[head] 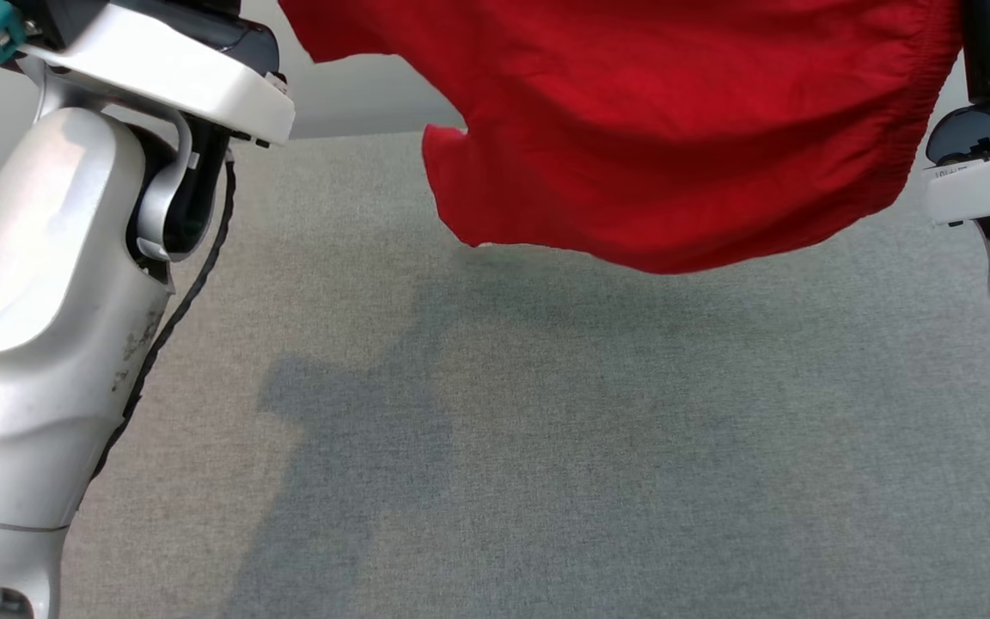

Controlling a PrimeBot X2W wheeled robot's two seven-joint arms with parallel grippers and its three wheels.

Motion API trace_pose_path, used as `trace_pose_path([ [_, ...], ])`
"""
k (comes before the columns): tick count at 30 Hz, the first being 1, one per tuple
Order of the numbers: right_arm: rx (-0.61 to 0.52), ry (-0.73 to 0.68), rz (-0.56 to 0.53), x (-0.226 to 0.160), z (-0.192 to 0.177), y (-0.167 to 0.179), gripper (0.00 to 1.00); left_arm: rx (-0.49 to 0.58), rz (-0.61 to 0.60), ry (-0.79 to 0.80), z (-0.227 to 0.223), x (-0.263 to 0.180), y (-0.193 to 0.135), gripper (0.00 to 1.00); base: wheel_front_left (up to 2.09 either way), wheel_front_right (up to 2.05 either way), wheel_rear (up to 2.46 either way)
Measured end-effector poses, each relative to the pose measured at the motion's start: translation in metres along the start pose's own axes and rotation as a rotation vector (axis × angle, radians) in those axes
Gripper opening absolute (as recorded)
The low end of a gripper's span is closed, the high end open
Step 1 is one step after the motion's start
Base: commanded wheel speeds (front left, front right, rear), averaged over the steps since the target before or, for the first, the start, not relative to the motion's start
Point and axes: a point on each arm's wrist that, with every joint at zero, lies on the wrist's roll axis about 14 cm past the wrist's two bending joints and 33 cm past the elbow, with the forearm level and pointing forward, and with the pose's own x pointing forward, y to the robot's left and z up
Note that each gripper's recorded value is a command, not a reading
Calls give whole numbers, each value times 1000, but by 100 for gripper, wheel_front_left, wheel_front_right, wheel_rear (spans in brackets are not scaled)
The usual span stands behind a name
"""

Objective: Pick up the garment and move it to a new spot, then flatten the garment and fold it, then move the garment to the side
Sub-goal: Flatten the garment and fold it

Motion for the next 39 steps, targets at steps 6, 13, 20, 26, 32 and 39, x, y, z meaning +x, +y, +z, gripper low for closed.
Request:
trace_pose_path([
  [6,-12,2,-9,-4,12,0,0,-10,-8,-40,24,0,-9,0,0,0,0],
  [13,3,43,-30,-2,-7,-9,0,-47,7,-5,3,0,-7,0,0,0,0],
  [20,49,100,-24,24,-40,-15,0,-60,-11,-11,-18,25,-2,0,0,0,0],
  [26,77,99,-3,64,-60,-13,0,-53,-26,-16,-33,61,5,0,0,0,0],
  [32,100,34,-1,105,-69,-12,0,-47,-3,24,-58,91,22,0,0,0,0],
  [39,128,110,-7,117,-115,-3,0,-74,38,166,-113,91,35,0,0,0,0],
])
